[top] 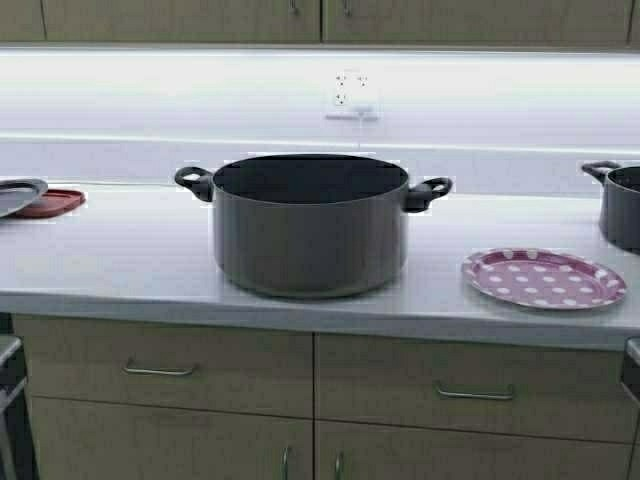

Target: Open the cabinet, put the pot inside, then close it

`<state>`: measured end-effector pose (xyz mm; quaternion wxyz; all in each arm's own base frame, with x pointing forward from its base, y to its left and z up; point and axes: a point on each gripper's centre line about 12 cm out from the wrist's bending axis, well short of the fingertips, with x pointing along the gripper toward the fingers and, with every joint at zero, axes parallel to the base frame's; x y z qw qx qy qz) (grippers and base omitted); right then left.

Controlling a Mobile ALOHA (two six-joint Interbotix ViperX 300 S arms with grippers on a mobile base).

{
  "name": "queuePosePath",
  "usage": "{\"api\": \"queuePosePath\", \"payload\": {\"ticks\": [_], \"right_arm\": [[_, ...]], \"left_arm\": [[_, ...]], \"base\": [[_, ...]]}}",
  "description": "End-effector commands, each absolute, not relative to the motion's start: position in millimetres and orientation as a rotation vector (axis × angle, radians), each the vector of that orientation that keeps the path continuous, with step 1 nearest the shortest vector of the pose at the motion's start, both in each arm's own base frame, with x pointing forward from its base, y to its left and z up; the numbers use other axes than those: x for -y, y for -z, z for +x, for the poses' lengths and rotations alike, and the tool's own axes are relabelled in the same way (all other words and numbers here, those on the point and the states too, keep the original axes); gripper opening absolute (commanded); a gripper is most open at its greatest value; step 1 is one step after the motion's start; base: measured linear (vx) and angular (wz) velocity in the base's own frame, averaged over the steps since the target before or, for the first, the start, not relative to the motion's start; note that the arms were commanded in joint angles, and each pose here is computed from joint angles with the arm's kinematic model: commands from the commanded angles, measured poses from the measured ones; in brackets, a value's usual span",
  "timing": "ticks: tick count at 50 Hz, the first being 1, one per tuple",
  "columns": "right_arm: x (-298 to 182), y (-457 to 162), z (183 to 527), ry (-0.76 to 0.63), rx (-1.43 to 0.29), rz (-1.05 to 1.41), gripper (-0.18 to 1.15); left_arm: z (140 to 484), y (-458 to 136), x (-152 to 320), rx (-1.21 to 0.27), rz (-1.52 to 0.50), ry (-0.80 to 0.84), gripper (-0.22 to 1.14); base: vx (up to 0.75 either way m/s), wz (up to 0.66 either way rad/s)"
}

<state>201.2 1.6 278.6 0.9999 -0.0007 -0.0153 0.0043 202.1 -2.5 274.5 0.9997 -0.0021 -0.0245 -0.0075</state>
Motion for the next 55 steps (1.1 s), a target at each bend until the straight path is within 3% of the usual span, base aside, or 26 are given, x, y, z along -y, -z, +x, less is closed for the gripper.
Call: {"api": "queuePosePath", "payload": {"ticks": [1, 29, 32, 34, 37, 40, 42, 44, 49, 55], "right_arm": [[-2, -283, 202, -0.01, 0.043, -0.001, 0.06], [-32, -293, 201, -0.165, 0.073, -0.034, 0.1], [-43, -300, 199, -0.22, 0.088, -0.014, 0.22], [-52, -304, 197, -0.266, 0.097, 0.0, 0.38], [-64, -312, 195, -0.324, 0.115, 0.009, 0.67], [-74, -319, 194, -0.37, 0.126, 0.021, 0.97], [-80, -322, 194, -0.398, 0.126, 0.029, 1.1], [-86, -325, 195, -0.423, 0.127, 0.035, 1.1], [-102, -329, 202, -0.472, 0.118, 0.043, 1.01], [-130, -333, 217, -0.545, 0.126, 0.049, 1.02]], "left_arm": [[205, -283, 2, 0.071, 0.011, 0.014, 0.02], [195, -286, 5, 0.079, 0.047, 0.031, 0.05], [191, -289, 15, 0.077, 0.104, 0.085, 0.14], [188, -291, 22, 0.071, 0.132, 0.122, 0.26], [184, -294, 31, 0.051, 0.147, 0.173, 0.52], [182, -300, 41, 0.023, 0.111, 0.228, 0.87], [181, -305, 49, 0.019, 0.087, 0.268, 1.05], [180, -309, 57, 0.026, 0.072, 0.311, 1.11], [184, -319, 75, 0.057, 0.059, 0.393, 0.99], [204, -318, 90, 0.058, 0.047, 0.424, 1.01]], "base": [[0.25, 0.03], [0.21, 0.0], [0.16, -0.06], [0.14, -0.04], [0.12, -0.02], [0.1, -0.02], [0.08, -0.01], [0.07, -0.02], [0.05, 0.0], [0.02, 0.01]]}}
